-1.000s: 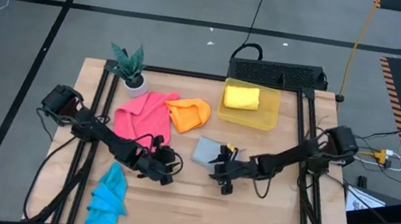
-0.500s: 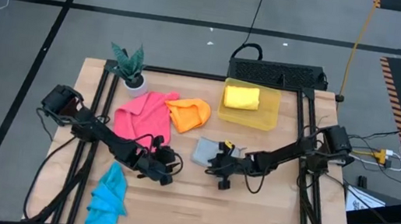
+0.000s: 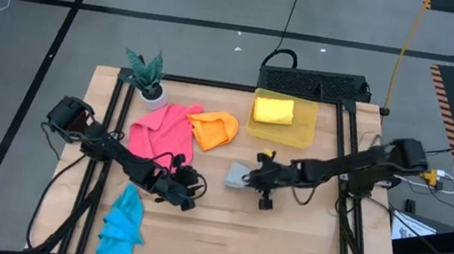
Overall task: Fold microfiber towels
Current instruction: Put the gray kitchen towel into the yellow bin, then fold the pink kitchen towel
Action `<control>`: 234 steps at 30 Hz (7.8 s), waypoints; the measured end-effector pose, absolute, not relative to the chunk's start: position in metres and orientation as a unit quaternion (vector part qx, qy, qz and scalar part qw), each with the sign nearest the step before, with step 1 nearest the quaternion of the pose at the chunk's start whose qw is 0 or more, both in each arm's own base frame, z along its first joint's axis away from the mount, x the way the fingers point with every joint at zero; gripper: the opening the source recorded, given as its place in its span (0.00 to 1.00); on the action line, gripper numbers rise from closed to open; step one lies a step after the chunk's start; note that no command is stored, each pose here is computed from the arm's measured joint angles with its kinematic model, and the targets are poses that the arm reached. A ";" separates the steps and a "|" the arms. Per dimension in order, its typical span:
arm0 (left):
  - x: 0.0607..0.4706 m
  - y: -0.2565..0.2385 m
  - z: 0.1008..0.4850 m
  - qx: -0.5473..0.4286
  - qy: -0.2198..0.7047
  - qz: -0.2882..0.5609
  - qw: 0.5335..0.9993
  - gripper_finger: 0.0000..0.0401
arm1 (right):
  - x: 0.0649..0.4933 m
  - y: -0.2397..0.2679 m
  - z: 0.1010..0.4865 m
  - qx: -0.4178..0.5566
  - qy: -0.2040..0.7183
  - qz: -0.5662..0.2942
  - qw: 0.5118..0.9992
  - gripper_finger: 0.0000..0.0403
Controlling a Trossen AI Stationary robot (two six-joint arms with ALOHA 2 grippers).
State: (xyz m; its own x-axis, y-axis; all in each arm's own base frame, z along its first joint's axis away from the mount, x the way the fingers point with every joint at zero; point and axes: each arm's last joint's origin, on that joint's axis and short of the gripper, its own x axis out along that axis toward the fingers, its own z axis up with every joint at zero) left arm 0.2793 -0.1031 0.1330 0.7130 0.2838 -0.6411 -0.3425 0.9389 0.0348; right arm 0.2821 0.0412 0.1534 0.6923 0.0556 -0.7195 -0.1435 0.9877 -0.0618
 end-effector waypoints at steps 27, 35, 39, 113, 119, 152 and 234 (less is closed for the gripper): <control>0.280 -0.102 0.133 -0.042 0.337 0.169 0.925 0.42 | 0.223 -0.144 0.216 -0.260 0.342 -0.148 0.891 0.03; 0.280 -0.103 0.133 -0.042 0.337 0.169 0.925 0.42 | 0.237 -0.139 0.173 -0.206 0.408 -0.057 0.887 0.04; 0.280 -0.103 0.133 -0.042 0.337 0.169 0.925 0.42 | 0.239 -0.138 0.164 -0.215 0.424 -0.040 0.879 0.04; 0.280 -0.104 0.134 -0.047 0.339 0.159 0.926 0.42 | 0.219 -0.126 0.172 -0.143 0.411 -0.078 0.897 0.32; 0.281 -0.105 0.135 -0.050 0.332 0.157 0.929 0.42 | 0.217 -0.130 0.185 -0.079 0.362 -0.122 0.921 0.30; 0.324 -0.066 0.102 -0.104 0.291 0.087 0.947 0.42 | 0.234 -0.178 0.132 -0.003 0.356 -0.184 0.916 0.00; 0.281 -0.093 0.178 -0.049 0.270 -0.009 0.962 0.02 | 0.176 0.029 0.137 0.004 0.069 -0.030 0.997 0.00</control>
State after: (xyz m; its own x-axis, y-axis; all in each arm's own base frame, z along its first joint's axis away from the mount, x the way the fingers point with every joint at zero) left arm 0.2809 -0.0930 0.1782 0.8539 -0.0435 -0.5185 -0.0095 0.9950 -0.0990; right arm 0.1758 0.0289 0.1368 0.9885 -0.0592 -0.1388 0.0604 0.9982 0.0041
